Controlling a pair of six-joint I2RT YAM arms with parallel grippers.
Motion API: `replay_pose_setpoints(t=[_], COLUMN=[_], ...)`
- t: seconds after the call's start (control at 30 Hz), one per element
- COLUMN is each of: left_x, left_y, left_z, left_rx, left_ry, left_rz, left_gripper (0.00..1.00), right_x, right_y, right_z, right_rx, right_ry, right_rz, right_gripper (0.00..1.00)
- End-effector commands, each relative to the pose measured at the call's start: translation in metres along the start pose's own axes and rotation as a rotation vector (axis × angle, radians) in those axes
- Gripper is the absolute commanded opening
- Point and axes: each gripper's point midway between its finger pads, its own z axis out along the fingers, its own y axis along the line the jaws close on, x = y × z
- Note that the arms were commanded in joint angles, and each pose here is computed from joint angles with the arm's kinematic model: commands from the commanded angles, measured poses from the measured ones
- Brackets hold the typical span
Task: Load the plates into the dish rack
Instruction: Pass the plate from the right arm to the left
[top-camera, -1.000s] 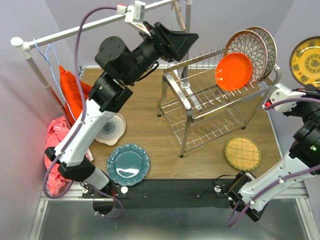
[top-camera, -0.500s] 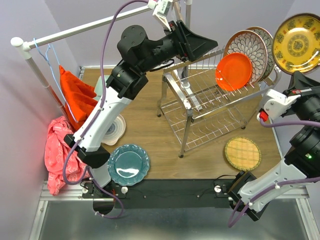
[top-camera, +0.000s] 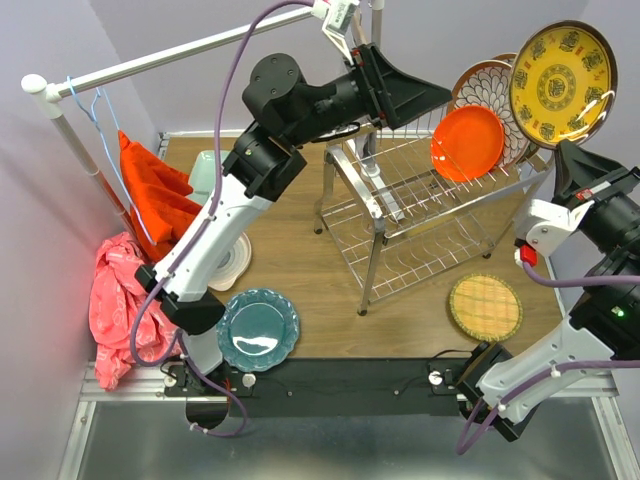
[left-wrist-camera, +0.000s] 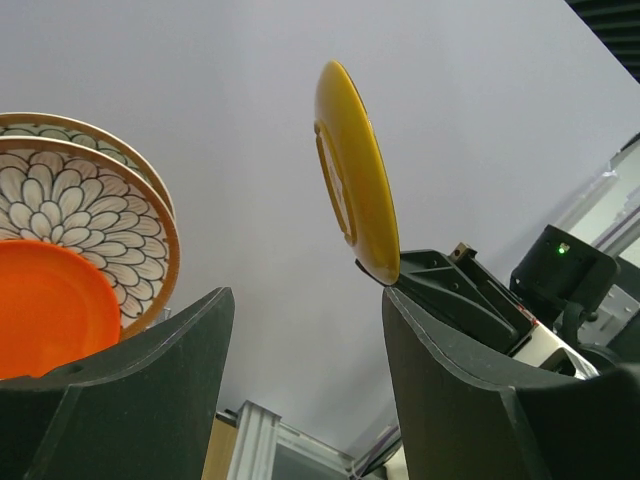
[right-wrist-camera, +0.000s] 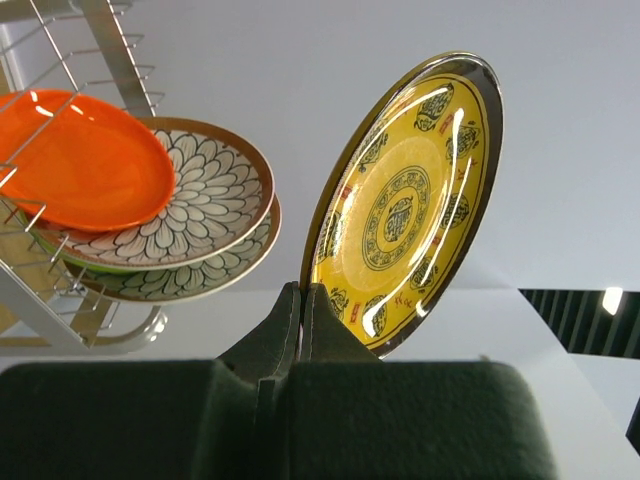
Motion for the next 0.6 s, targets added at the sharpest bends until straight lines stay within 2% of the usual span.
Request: replay_pose_setpoints(t=[0.0,0.4,0.57], left_x=[0.005,0.014,0.03], left_y=[-0.021,-0.045,-0.03], left_z=[0.008,0.026,0.035], left_rx=[0.079,0.131,0.061], left_ry=[0.012,-0.021,-0.009], left_rz=[-0.029,-0.102,-0.16], left_gripper=[0.7,0.7,0.7], right_x=[-0.014,-0.012,-0.007], right_y=[0.004,0.019,0.029], right_z=[0.004,0.006,0.007], right_rx=[0.006,0.004,0.0], right_ry=[-0.094,-0.115,-0.116], right_rz=[0.031,-0.002,-0.013], right_gripper=[0.01,0.0,0.0])
